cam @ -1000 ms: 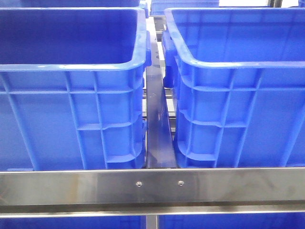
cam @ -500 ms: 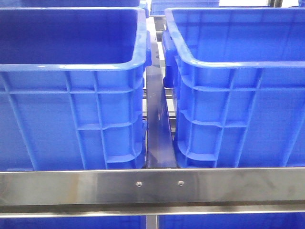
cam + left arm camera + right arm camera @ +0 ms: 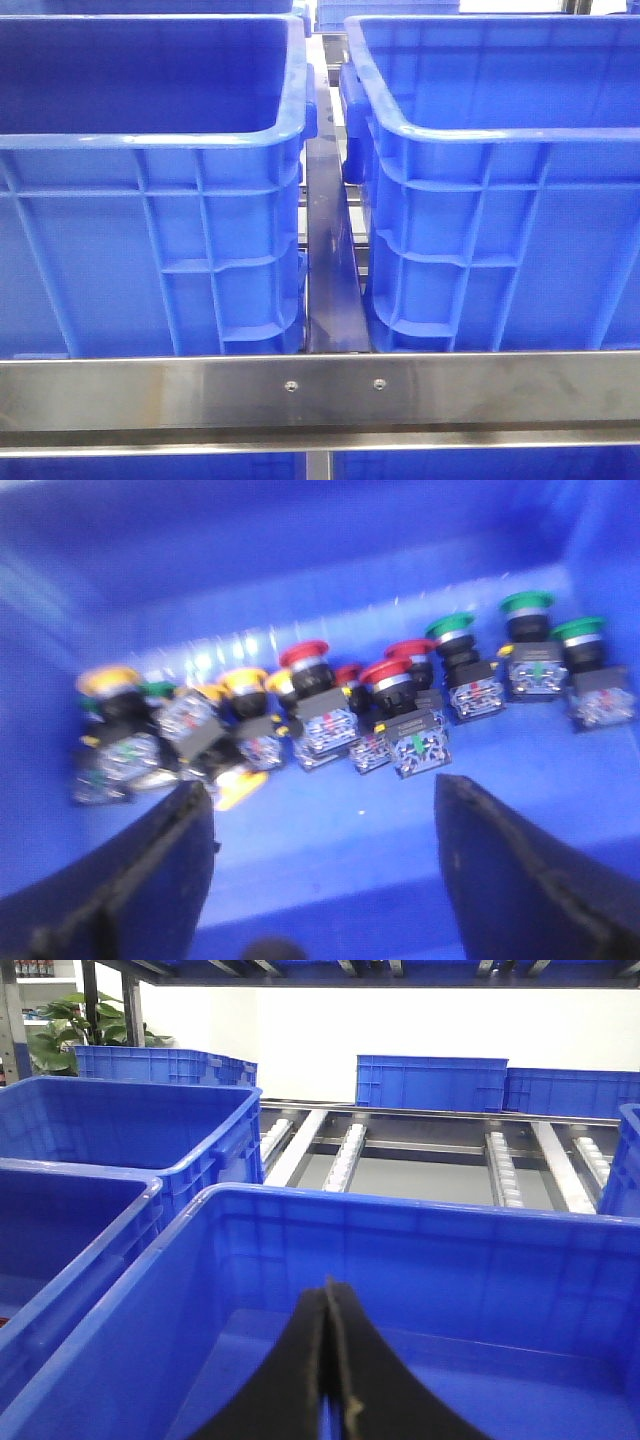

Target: Pick red and yellow buttons and place in box

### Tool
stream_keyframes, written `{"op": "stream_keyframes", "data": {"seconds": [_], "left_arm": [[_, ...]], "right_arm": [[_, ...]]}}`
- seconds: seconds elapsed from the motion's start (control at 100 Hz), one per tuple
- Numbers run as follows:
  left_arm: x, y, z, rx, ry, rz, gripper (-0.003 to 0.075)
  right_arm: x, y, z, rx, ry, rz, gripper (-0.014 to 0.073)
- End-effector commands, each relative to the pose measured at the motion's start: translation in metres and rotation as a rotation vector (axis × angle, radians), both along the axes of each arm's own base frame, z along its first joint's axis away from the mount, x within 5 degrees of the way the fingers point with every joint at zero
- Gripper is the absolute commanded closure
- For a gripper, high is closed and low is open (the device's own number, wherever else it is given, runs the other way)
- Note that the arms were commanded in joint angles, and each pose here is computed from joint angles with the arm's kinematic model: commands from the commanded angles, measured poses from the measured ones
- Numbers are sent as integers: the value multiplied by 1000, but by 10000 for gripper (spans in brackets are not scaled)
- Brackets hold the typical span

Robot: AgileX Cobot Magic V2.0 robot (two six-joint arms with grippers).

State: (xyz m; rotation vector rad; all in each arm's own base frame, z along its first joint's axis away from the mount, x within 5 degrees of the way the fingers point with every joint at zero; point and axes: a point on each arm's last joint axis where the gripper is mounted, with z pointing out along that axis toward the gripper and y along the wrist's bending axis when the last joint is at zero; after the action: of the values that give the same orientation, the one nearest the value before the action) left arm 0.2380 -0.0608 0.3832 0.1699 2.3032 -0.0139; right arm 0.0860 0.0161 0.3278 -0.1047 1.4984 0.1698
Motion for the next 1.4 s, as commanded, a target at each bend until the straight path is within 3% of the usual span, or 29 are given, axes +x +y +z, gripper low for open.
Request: {"op": "stream_keyframes", "data": {"seconds": [0.0, 0.26, 0.53, 0.69, 1.39], "left_arm": [[13, -3, 7, -45, -50, 40, 290], [45, 17, -21, -160, 55, 249, 290], [64, 43, -34, -315, 71, 375, 290], [73, 55, -46, -316, 103, 429, 290], [104, 54, -90, -332, 191, 486, 290]], "right_arm": [[0, -2, 8, 4, -26, -20, 662], [0, -2, 8, 4, -26, -20, 662], [0, -2, 8, 5, -26, -19, 662], [0, -2, 8, 5, -26, -19, 662], [0, -2, 9, 5, -26, -20, 662]]}}
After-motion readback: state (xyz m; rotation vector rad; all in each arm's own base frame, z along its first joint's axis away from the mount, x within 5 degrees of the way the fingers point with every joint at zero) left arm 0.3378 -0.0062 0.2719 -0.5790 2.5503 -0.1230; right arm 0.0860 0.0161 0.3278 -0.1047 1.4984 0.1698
